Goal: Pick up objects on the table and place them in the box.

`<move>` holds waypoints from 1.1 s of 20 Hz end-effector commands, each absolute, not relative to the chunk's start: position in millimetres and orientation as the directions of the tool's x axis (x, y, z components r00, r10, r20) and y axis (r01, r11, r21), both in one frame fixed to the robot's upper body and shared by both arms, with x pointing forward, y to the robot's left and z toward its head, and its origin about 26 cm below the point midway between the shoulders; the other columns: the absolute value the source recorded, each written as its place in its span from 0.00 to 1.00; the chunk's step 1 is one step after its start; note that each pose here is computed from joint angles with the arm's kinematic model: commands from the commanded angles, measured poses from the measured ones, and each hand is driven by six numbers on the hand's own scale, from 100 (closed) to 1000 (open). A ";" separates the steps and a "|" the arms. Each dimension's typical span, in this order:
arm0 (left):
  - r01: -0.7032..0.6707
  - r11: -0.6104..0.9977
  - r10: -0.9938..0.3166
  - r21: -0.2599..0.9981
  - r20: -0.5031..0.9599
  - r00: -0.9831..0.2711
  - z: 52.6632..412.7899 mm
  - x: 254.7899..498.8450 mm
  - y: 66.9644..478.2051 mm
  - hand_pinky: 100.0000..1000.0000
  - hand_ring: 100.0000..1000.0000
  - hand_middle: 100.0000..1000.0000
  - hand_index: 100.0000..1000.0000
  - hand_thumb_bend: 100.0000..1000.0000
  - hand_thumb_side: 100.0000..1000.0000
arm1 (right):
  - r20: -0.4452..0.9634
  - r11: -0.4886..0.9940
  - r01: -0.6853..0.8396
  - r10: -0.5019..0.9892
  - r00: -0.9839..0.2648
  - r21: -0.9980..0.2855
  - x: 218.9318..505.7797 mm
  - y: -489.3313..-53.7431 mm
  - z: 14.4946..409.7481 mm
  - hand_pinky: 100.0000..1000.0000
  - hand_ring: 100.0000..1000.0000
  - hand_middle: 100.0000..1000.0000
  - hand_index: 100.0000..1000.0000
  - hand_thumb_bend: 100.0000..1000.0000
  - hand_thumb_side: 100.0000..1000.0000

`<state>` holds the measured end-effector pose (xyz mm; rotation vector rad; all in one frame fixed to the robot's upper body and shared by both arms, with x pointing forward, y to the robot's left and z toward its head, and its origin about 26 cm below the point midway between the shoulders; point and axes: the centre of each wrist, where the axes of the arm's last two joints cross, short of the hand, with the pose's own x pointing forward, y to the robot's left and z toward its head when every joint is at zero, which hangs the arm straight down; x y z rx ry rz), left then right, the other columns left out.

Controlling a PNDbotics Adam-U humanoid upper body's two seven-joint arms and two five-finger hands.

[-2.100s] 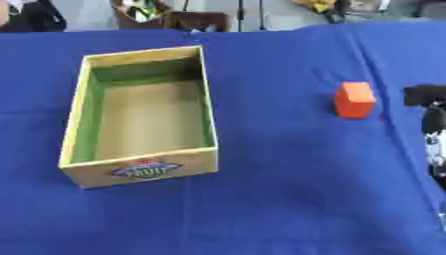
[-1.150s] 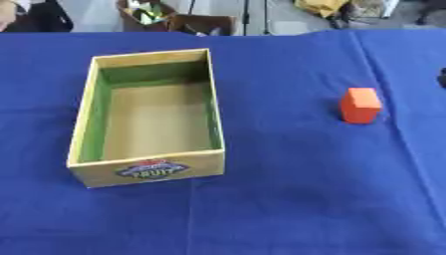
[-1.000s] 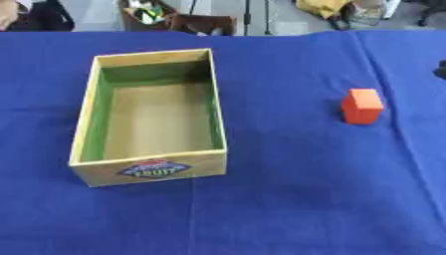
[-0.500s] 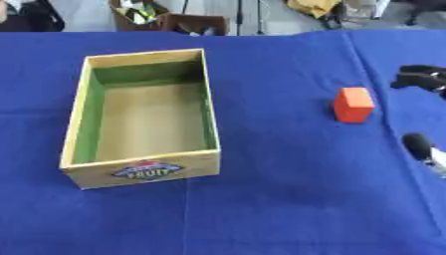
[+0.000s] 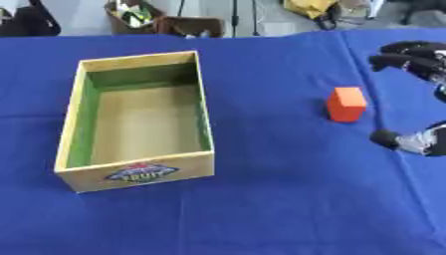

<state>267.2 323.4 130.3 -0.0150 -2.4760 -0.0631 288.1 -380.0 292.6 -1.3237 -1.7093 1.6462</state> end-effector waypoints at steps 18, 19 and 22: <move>0.061 0.996 0.004 0.071 0.617 -0.787 135.2 265.5 320.6 0.11 0.14 0.25 0.43 0.00 0.91 | -0.358 -0.324 0.156 0.883 -0.305 -0.933 342.1 -425.3 324.5 0.84 0.94 0.86 0.97 0.55 0.81; 0.061 0.996 0.004 0.071 0.617 -0.787 135.1 265.5 320.5 0.11 0.14 0.25 0.43 0.00 0.91 | -0.355 -0.325 0.146 0.884 -0.304 -0.934 344.9 -427.9 322.9 0.84 0.94 0.86 0.97 0.55 0.80; 0.063 0.996 0.006 0.071 0.617 -0.787 135.0 265.7 320.1 0.11 0.14 0.25 0.43 0.00 0.91 | -0.353 -0.331 0.122 0.883 -0.310 -0.936 350.5 -432.9 318.0 0.84 0.94 0.86 0.98 0.53 0.78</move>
